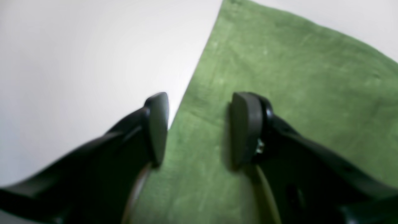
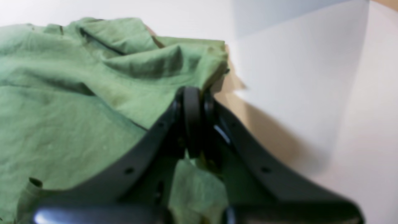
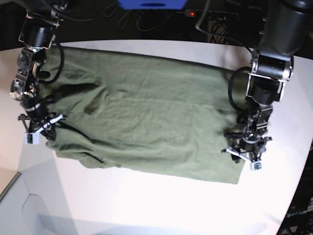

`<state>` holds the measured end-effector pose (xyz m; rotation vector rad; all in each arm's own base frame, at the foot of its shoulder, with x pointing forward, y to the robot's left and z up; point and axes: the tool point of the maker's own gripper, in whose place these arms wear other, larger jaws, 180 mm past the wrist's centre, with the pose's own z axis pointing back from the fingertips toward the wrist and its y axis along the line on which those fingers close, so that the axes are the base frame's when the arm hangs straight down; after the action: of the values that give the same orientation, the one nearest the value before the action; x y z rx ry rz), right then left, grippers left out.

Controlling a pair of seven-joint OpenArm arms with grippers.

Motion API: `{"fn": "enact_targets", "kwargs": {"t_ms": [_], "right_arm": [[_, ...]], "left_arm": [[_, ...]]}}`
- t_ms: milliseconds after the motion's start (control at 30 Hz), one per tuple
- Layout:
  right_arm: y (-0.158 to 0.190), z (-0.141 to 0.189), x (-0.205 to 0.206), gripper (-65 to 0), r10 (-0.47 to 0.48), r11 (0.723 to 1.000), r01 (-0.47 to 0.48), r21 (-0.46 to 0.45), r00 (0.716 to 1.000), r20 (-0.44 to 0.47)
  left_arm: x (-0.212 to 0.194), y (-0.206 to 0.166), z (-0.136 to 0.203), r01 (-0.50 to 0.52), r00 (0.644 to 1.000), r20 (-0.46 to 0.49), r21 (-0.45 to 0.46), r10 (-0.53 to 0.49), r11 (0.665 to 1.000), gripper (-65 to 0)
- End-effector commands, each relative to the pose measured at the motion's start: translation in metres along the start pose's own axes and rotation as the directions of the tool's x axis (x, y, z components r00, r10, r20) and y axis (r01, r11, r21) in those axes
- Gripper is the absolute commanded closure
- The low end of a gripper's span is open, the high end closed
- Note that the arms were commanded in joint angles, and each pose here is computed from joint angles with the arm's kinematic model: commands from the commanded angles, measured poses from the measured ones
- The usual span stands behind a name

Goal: Layout the t-shirt on the table in an organized manner, then fold the t-shirt properly
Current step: 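Hold the hem corners with both grippers and drag them toward the collar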

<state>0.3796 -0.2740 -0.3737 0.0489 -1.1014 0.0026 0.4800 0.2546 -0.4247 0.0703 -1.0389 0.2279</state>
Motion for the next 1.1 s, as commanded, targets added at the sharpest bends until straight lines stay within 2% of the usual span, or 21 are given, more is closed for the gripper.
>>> {"fn": "enact_targets", "kwargs": {"t_ms": [0,333,567,600,833,900,1067], "right_arm": [[-0.005,0.000,0.025,-0.5,0.012,1.000,-0.012,-0.001,0.998,0.070],[-0.005,0.000,0.025,-0.5,0.012,1.000,-0.012,-0.001,0.998,0.070],[-0.005,0.000,0.026,-0.5,0.014,1.000,-0.014,-0.002,0.997,0.071],[-0.006,0.001,0.026,-0.5,0.015,1.000,-0.015,-0.003,0.997,0.071],[-0.005,0.001,0.026,-0.5,0.015,1.000,-0.015,-0.002,0.997,0.072],[-0.005,0.000,0.029,-0.5,0.017,1.000,-0.016,-0.002,0.997,0.078],[-0.007,0.004,0.041,-0.3,0.032,0.999,-0.031,-0.011,0.994,0.106]], "left_arm": [[0.018,0.000,-0.003,-0.007,1.000,0.028,0.000,0.007,1.000,-31.7],[-0.006,0.001,0.001,0.010,1.000,-0.018,0.001,-0.010,1.000,-29.7],[-0.028,-0.005,0.002,0.004,0.998,-0.068,0.002,-0.004,1.000,-1.5],[-0.028,-0.005,0.002,0.004,0.998,-0.068,0.002,-0.004,1.000,0.0],[-0.021,-0.008,0.001,-0.007,0.999,-0.048,-0.004,0.007,1.000,-0.3],[-0.002,-0.018,0.001,-0.011,1.000,0.000,-0.030,0.011,0.999,-0.3],[0.005,-0.040,0.018,0.003,0.996,0.085,-0.107,0.006,0.994,-0.3]]}}
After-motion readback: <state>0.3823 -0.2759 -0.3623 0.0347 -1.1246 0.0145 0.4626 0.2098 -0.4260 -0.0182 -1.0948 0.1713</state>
